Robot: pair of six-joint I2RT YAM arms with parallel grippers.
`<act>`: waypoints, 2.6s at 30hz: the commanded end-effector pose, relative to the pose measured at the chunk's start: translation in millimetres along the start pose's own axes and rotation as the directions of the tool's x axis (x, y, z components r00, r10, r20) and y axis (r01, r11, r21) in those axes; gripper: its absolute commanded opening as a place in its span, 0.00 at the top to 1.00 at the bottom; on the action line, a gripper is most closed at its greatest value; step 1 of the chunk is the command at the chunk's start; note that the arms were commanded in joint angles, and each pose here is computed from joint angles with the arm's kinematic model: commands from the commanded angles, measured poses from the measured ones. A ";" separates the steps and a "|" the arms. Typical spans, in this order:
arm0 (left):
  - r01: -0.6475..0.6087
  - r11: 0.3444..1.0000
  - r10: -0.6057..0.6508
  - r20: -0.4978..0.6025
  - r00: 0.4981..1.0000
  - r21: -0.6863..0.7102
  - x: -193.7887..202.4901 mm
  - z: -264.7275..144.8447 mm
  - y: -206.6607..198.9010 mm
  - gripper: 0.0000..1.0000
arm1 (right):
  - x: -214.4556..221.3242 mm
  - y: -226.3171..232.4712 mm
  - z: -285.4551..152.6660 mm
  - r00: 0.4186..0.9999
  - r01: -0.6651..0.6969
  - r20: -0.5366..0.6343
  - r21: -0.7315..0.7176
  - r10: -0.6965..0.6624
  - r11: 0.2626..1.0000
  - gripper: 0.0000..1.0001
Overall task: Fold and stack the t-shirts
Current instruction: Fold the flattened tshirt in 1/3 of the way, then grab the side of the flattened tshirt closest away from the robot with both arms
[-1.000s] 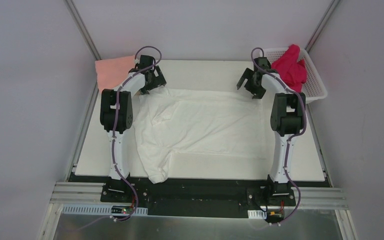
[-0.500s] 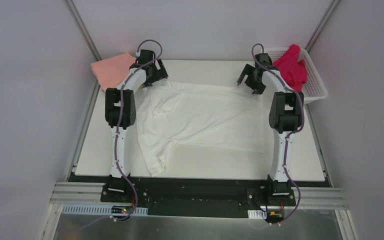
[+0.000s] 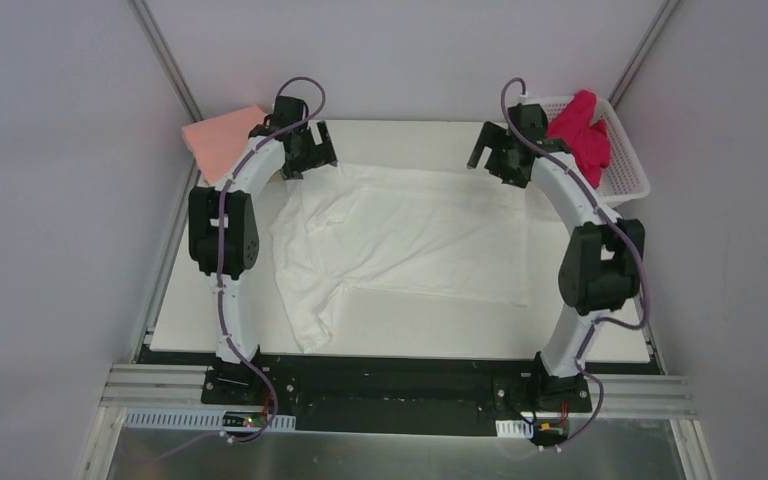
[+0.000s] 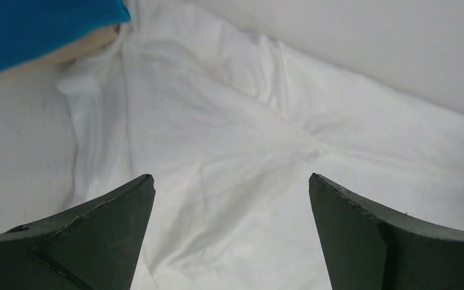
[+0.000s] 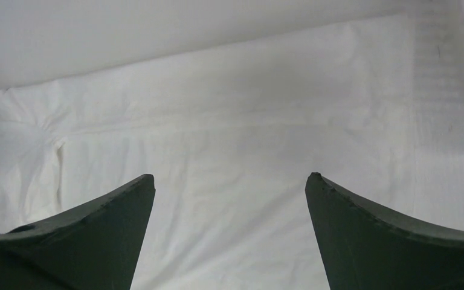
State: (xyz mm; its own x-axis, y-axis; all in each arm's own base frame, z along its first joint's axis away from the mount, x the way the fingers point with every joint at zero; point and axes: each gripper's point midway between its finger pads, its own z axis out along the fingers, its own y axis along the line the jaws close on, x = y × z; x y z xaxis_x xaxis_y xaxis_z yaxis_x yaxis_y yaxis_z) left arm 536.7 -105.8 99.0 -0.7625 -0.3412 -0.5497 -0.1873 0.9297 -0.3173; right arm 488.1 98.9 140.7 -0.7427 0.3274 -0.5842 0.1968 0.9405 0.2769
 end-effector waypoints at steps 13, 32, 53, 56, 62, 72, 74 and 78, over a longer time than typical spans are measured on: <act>-0.116 0.992 0.106 -0.191 0.976 -0.041 221.1 -139.2 8.7 0.01 | 138.6 -66.7 -60.2 0.982 -0.177 -0.045 0.083 0.181 0.981 0.01; -0.027 0.994 0.065 -0.363 0.930 0.109 319.1 -178.8 21.6 0.01 | 169.8 -93.6 -36.3 0.965 -0.219 -0.094 0.218 0.244 0.951 0.01; -0.194 0.790 0.498 -0.423 0.757 0.582 394.8 -205.5 -96.5 0.01 | 174.6 -87.5 -37.7 0.963 -0.216 -0.124 0.184 0.241 0.959 0.01; -0.200 0.758 0.510 -0.373 0.775 0.621 387.9 -222.3 -97.9 0.01 | 172.8 -89.2 -39.5 0.965 -0.211 -0.114 0.188 0.235 0.959 0.01; -0.258 0.882 0.371 -0.242 0.897 0.394 347.3 -232.6 -43.8 0.01 | 171.7 -93.4 -42.5 0.968 -0.203 -0.103 0.204 0.227 0.958 0.00; 0.095 0.973 -0.124 -0.127 0.984 -0.208 335.0 -248.0 91.5 0.02 | 158.0 -94.2 -53.9 0.974 -0.216 -0.030 0.196 0.226 0.956 0.00; 0.124 0.946 -0.165 -0.117 0.979 -0.300 340.6 -250.7 111.4 0.04 | 156.6 -97.5 -55.9 0.975 -0.214 -0.018 0.210 0.223 0.954 0.01; 0.121 0.917 -0.182 -0.129 0.975 -0.380 349.8 -247.5 124.4 0.14 | 154.5 -98.1 -57.2 0.975 -0.216 -0.007 0.212 0.223 0.953 0.01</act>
State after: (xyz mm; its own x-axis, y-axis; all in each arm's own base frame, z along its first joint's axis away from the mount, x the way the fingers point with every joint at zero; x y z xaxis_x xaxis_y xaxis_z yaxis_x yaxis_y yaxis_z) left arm 104.5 -107.0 71.4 -0.8362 -0.4142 -0.3595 -0.3640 0.9094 -0.2011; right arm 317.1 60.6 58.0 -0.7137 0.5224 -0.4666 0.4693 0.8512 0.2352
